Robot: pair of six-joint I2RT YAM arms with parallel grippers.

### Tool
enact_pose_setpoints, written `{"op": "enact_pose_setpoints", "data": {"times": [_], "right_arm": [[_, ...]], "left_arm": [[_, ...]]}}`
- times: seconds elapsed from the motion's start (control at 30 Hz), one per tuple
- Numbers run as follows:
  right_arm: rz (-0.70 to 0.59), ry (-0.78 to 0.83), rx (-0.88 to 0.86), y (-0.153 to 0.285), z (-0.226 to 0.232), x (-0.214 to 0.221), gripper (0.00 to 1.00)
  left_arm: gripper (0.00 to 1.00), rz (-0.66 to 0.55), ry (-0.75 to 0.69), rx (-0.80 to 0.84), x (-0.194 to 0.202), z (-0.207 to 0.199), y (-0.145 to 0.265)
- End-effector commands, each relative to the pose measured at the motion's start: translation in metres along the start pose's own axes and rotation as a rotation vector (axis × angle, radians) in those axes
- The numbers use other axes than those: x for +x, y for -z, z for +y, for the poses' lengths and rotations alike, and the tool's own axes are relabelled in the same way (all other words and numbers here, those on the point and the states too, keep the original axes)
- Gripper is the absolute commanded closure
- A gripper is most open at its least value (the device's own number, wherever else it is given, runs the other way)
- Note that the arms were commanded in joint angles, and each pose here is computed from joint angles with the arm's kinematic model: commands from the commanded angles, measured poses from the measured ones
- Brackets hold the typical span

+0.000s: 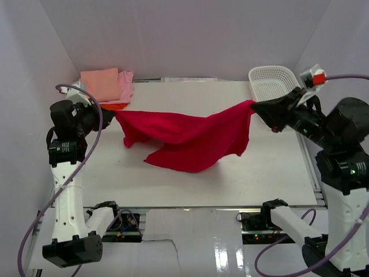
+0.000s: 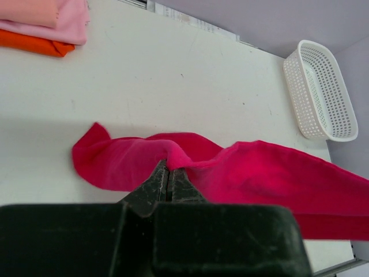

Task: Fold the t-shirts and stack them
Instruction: Flatten out the tshirt

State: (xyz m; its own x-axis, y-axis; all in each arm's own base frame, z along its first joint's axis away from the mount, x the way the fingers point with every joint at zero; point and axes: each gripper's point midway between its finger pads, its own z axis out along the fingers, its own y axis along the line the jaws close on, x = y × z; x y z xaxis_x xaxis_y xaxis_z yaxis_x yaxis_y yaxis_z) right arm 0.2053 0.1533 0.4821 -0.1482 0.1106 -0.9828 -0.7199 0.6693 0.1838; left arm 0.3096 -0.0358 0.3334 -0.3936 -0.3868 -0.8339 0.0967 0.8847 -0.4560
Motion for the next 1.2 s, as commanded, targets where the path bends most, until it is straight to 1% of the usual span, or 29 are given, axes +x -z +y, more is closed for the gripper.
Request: {"op": "enact_pose_setpoints", "data": {"times": [0.0,0.07,0.1,0.2,0.3,0.4,0.47,0.53,0.57,0.63,0.77,0.83,0.87,0.93,1.07,1.13,1.17], "right_arm": [[-0.095,0.093,-0.044,0.022,0.024,-0.021,0.92],[-0.118,0.112,-0.068,0.038,0.04,-0.03,0.92],[-0.107,0.108,-0.077,0.044,0.045,-0.028,0.92],[-0.149,0.129,-0.123,0.067,0.07,-0.038,0.92],[-0.217,0.17,-0.194,0.092,0.101,-0.053,0.92],[-0.27,0.216,-0.256,0.11,0.125,-0.065,0.92],[-0.341,0.28,-0.286,0.126,0.143,-0.084,0.92],[-0.377,0.286,-0.294,0.134,0.152,-0.097,0.92],[-0.414,0.314,-0.298,0.146,0.163,-0.109,0.92],[-0.418,0.292,-0.296,0.143,0.163,-0.12,0.92],[-0.446,0.291,-0.339,0.146,0.176,-0.145,0.92],[-0.46,0.306,-0.374,0.149,0.185,-0.151,0.92],[-0.483,0.311,-0.392,0.151,0.19,-0.156,0.92],[-0.476,0.328,-0.429,0.152,0.197,-0.154,0.92],[-0.514,0.386,-0.464,0.161,0.212,-0.159,0.92],[-0.554,0.436,-0.472,0.17,0.222,-0.166,0.92],[-0.561,0.446,-0.472,0.172,0.224,-0.168,0.92]], "left_arm": [[1.0,-0.015,0.037,-0.048,0.007,0.002,0.018],[1.0,-0.018,0.05,-0.026,0.013,-0.004,0.028],[1.0,-0.021,0.084,-0.003,0.016,-0.011,0.033],[1.0,-0.069,0.106,0.048,0.018,-0.028,0.057],[1.0,-0.093,0.13,0.036,0.024,-0.033,0.078],[1.0,-0.091,0.163,0.014,0.034,-0.033,0.092],[1.0,-0.12,0.182,0.018,0.036,-0.036,0.1],[1.0,-0.189,0.19,0.012,0.03,-0.039,0.115],[1.0,-0.221,0.191,0.011,0.025,-0.041,0.122],[1.0,-0.29,0.203,0.026,0.012,-0.05,0.139],[1.0,-0.295,0.22,0.092,0.003,-0.071,0.154],[1.0,-0.319,0.213,0.105,-0.004,-0.078,0.163],[1.0,-0.352,0.201,0.112,-0.012,-0.084,0.174],[1.0,-0.393,0.183,0.115,-0.02,-0.09,0.188],[1.0,-0.512,0.154,0.116,-0.038,-0.103,0.23],[1.0,-0.566,0.153,0.099,-0.045,-0.103,0.245],[1.0,-0.573,0.153,0.091,-0.045,-0.103,0.25]]}}
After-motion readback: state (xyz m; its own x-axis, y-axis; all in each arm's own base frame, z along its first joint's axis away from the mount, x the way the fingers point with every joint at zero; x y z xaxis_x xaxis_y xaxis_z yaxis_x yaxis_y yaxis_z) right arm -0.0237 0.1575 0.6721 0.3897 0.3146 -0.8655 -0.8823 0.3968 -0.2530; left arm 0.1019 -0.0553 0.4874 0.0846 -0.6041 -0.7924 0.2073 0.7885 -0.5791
